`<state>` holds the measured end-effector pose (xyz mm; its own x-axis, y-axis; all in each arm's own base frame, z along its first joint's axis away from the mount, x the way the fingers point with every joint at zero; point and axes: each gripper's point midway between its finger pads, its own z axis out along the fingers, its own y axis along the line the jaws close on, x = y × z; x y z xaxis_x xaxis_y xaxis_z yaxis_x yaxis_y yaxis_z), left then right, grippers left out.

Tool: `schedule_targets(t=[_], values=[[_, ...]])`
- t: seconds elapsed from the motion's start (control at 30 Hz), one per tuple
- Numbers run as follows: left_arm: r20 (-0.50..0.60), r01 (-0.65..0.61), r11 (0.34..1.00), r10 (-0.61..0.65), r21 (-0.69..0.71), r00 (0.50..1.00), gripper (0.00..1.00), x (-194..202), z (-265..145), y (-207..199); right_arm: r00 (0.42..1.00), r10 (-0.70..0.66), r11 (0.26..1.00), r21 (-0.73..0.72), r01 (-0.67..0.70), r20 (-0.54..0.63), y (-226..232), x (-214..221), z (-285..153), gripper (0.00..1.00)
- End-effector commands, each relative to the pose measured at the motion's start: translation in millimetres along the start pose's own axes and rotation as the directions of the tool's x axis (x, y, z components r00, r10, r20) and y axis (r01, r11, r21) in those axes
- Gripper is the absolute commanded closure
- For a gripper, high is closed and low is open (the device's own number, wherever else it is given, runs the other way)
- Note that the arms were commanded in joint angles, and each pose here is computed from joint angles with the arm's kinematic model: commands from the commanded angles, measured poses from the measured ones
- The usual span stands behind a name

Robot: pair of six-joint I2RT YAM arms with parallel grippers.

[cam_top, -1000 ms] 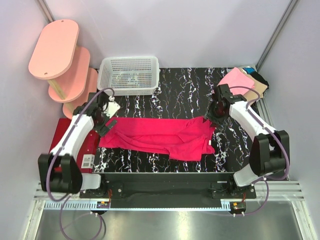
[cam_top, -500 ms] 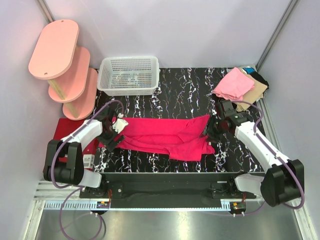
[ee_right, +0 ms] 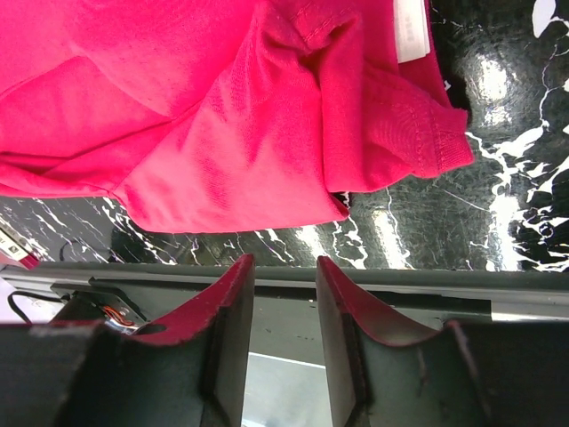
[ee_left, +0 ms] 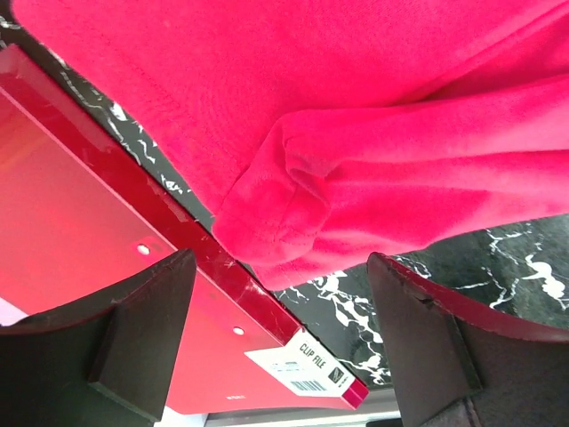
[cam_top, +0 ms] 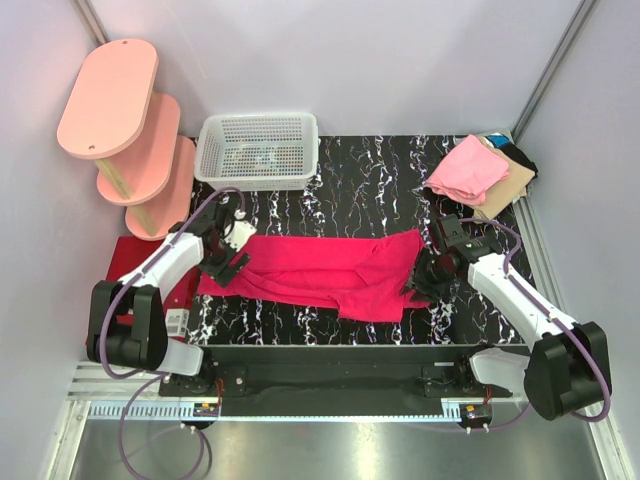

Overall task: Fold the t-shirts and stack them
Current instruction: Fold the other side of the tshirt into a rectangle

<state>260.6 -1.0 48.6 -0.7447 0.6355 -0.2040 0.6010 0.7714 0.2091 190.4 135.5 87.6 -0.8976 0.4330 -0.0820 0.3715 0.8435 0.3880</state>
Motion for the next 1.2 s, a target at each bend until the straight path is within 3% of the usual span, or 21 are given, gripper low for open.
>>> schedule_targets(t=[0.0, 0.33, 0.8, 1.0, 1.17], values=[[0.047, 0.029, 1.000, -0.030, 0.011, 0.998, 0.19, -3.1, -7.8, -7.3, 1.000, -0.024, 1.000, -0.015, 0.024, 0.006, 5.4, -1.4, -2.3, 0.62], [0.051, 0.037, 0.998, -0.039, 0.040, 0.998, 0.31, 6.6, -6.4, -29.2, 1.000, -0.021, 1.000, -0.009, 0.021, -0.001, -0.3, 4.0, 0.0, 0.79], [0.000, 0.034, 0.999, -0.034, -0.033, 0.999, 0.36, 9.6, 20.6, -14.3, 1.000, -0.022, 0.999, -0.024, 0.022, 0.003, -0.2, 7.7, -5.9, 0.81], [0.000, 0.035, 0.998, -0.035, -0.045, 0.999, 0.52, 6.8, 22.4, -7.1, 1.000, -0.023, 1.000, -0.017, 0.022, -0.007, -3.7, 10.7, -3.9, 0.82], [0.002, 0.038, 0.997, -0.038, -0.060, 0.999, 0.56, 6.8, 14.8, 2.1, 1.000, -0.022, 1.000, -0.009, 0.022, -0.012, -6.3, 12.1, -2.1, 0.82]])
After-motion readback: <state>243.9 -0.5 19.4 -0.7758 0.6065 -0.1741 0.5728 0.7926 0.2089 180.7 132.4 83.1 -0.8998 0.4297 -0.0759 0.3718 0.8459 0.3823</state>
